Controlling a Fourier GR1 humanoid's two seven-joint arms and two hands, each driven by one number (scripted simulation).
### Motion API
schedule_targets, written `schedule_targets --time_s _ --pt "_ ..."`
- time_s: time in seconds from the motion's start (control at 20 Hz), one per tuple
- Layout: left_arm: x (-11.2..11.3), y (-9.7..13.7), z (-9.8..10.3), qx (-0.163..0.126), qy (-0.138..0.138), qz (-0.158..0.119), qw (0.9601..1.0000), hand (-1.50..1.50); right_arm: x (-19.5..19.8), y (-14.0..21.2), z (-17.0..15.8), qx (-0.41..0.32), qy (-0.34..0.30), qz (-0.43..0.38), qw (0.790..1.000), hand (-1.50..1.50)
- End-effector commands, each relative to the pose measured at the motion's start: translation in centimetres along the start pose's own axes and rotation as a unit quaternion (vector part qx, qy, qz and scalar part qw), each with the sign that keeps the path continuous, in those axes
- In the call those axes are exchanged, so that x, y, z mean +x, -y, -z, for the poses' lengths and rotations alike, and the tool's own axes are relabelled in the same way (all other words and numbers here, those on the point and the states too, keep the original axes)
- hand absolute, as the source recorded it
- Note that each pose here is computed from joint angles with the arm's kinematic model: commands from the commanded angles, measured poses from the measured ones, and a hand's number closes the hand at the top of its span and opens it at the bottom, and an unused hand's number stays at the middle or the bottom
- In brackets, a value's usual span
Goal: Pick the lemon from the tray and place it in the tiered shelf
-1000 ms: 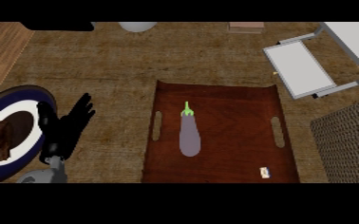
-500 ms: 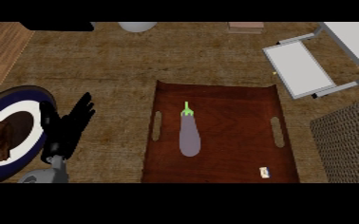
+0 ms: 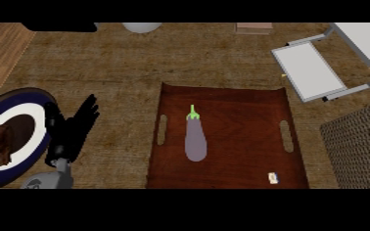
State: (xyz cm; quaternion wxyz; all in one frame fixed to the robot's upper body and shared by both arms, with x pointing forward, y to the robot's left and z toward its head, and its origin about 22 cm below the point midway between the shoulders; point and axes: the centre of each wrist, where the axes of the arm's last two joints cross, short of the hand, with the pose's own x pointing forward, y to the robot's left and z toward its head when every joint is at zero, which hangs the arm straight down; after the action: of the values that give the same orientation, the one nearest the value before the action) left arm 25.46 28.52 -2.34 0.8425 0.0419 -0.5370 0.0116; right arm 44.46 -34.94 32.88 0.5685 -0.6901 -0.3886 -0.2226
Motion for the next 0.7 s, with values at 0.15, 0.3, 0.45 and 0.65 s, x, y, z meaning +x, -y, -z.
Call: schedule_targets --time_s 0.15,0.3,0.45,0.65 --pt "-0.5 0.3 0.0 0.0 -0.009 -0.01 0.9999 0.0 0.3 0.9 -0.6 -0.028 -0.029 0.154 0.987 -1.5" --pt "-0.5 0.9 0.1 -0.007 -0.01 -0.005 0.9999 0.0 0.6 2.8 1.3 -0.06 -0.04 0.199 0.977 -1.5" --pt "-2.1 -0.7 -0.2 0.006 -0.007 -0.007 0.9999 0.0 0.9 3.6 0.9 -0.115 -0.039 0.211 0.97 -1.5" --pt "-1.2 0.3 -0.4 0.006 -0.01 -0.011 0.9999 0.0 1.0 5.6 1.4 -0.175 -0.057 0.192 0.964 -1.5"
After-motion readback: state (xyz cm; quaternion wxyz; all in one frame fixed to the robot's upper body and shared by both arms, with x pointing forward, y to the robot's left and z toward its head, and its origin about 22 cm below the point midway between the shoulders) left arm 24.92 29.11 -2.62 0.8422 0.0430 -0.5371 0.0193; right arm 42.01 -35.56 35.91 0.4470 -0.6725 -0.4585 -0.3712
